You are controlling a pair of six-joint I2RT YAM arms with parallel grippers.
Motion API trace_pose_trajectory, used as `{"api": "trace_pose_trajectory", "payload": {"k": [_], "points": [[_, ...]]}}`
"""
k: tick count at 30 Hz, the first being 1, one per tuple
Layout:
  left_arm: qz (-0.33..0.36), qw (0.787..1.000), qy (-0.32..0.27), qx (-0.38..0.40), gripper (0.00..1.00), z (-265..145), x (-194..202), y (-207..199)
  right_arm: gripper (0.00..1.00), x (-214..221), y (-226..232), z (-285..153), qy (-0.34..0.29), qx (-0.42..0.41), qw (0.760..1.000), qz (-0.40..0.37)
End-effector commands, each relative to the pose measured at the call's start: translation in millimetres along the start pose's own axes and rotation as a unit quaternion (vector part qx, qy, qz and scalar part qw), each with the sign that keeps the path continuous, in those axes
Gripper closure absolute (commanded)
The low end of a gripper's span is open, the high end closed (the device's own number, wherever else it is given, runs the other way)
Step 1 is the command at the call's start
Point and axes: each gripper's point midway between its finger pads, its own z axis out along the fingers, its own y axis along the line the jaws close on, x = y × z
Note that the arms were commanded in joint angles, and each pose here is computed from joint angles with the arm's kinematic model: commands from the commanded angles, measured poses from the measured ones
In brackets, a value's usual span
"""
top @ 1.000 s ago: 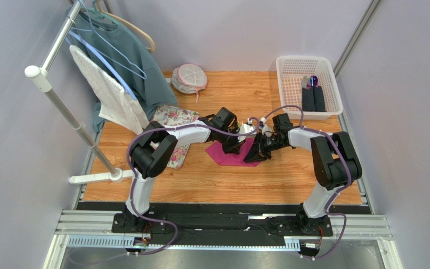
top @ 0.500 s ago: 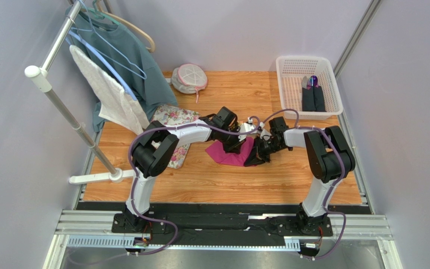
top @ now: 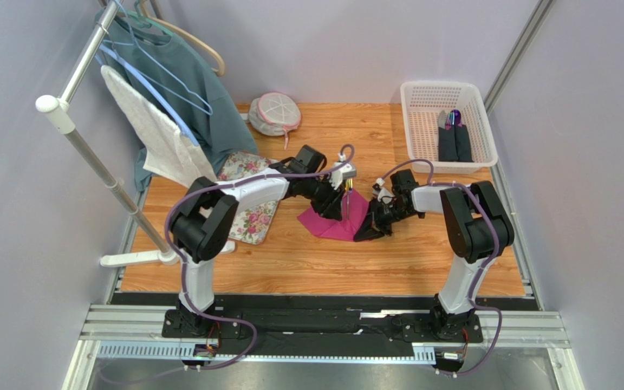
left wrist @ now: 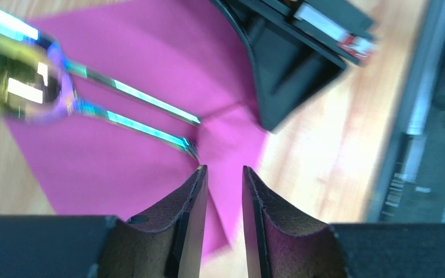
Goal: Place the utensils on the paper napkin and roll it up
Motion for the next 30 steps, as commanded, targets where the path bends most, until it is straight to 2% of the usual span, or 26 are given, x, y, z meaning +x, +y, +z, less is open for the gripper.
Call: {"api": "trace_pose_trajectory", "payload": {"k": [1, 7, 10, 13, 14, 16, 30], "points": [[-0.115, 0.991, -0.031, 0.063, 0.63, -34, -11, -46, 1.00, -5, -17, 6, -0.010, 0.040, 0.999, 0.001], [-0.239, 0.964, -0.017, 0.112, 0.59, -21, 12, -62, 1.00, -3, -20, 7, -0.007, 0.043, 0.999, 0.003], [-0.277, 0.953, -0.020, 0.120, 0.58, -10, 14, -58, 1.00, -2, -21, 7, -0.006, 0.047, 0.999, 0.004], [-0.300, 0.946, -0.027, 0.120, 0.56, -1, 13, -53, 1.00, -3, -22, 6, -0.007, 0.048, 0.999, 0.003], [-0.306, 0.944, -0.027, 0.122, 0.51, 2, 14, -52, 1.00, -3, -21, 6, -0.007, 0.048, 0.999, 0.003], [-0.312, 0.941, -0.034, 0.124, 0.50, 6, 10, -50, 1.00, -2, -22, 7, -0.006, 0.050, 0.999, 0.005], [-0.363, 0.924, -0.010, 0.120, 0.48, 22, 35, -38, 1.00, -2, -26, 10, 0.000, 0.053, 0.999, 0.011]]}}
